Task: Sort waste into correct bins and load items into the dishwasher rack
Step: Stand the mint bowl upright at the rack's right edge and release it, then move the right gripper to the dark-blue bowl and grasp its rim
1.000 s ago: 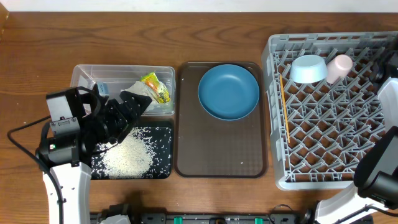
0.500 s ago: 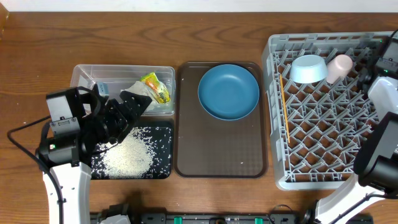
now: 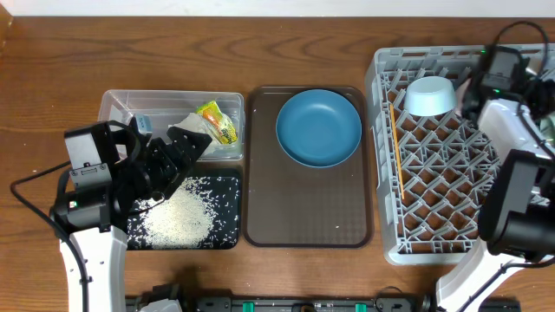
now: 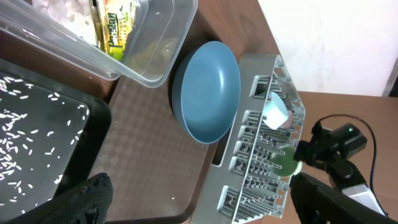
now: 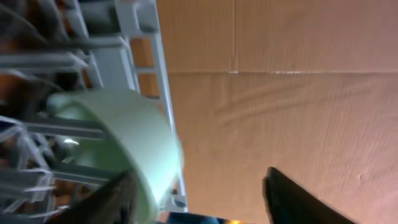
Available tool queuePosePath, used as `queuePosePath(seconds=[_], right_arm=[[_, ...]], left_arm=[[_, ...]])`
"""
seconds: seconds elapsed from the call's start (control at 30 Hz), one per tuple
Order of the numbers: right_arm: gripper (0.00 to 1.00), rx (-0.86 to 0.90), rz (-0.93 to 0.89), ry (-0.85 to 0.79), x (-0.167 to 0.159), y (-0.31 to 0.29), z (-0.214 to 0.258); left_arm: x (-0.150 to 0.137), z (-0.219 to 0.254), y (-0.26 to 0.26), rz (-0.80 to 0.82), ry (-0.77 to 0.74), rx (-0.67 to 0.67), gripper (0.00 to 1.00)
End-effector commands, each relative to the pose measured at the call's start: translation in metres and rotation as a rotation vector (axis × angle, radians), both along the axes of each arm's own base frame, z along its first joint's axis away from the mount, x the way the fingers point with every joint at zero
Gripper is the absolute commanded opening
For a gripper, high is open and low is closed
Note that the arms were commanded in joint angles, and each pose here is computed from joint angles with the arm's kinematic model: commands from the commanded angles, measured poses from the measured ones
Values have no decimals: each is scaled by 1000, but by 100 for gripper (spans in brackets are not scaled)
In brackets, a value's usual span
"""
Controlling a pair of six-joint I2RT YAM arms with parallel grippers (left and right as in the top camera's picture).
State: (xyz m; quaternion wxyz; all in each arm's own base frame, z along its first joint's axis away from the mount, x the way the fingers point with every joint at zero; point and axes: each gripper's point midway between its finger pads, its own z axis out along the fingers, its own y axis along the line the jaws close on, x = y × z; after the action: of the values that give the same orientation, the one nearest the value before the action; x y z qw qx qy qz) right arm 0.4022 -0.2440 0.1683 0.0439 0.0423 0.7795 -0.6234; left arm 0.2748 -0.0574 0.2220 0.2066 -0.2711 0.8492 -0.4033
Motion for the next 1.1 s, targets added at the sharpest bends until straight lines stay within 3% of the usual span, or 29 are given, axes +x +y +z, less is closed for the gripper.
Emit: queuePosePath(seconds=[0.0,0.07,0.2,0.27,0.33,0.53,0.73,0.8,0.83,0.97,1.07], right_arm=[[75,-7,44,-5,12,22,-2],[78,-7,74,-5,18,34,-2],[74,-1,108,-82,29,56,-1],[89,6,114,-149,31,64,2],[94,23,134,-165,33,71,5],[92,207,253,-292,43,101,14],[65,884,652,-317,60,217,-1],[45,1103,788,-323,58,264,6],[41,1201,818,-349,55,283,12],[40,1501,749,-452,45,333,23],[38,1665,687,-418,29,369,19]], left_arm=[[1,4,1,-5,-15,3,94],[1,4,1,-5,-15,3,94],[1,4,1,-5,-15,3,94],[1,4,1,-5,-15,3,94],[1,4,0,-5,-15,2,94],[1,4,1,-5,-15,3,94],[1,4,1,-5,-15,3,94],[1,4,1,-5,-15,3,94],[1,4,1,-5,-15,3,94],[1,4,1,-5,-15,3,94],[1,4,1,-5,-15,3,94]])
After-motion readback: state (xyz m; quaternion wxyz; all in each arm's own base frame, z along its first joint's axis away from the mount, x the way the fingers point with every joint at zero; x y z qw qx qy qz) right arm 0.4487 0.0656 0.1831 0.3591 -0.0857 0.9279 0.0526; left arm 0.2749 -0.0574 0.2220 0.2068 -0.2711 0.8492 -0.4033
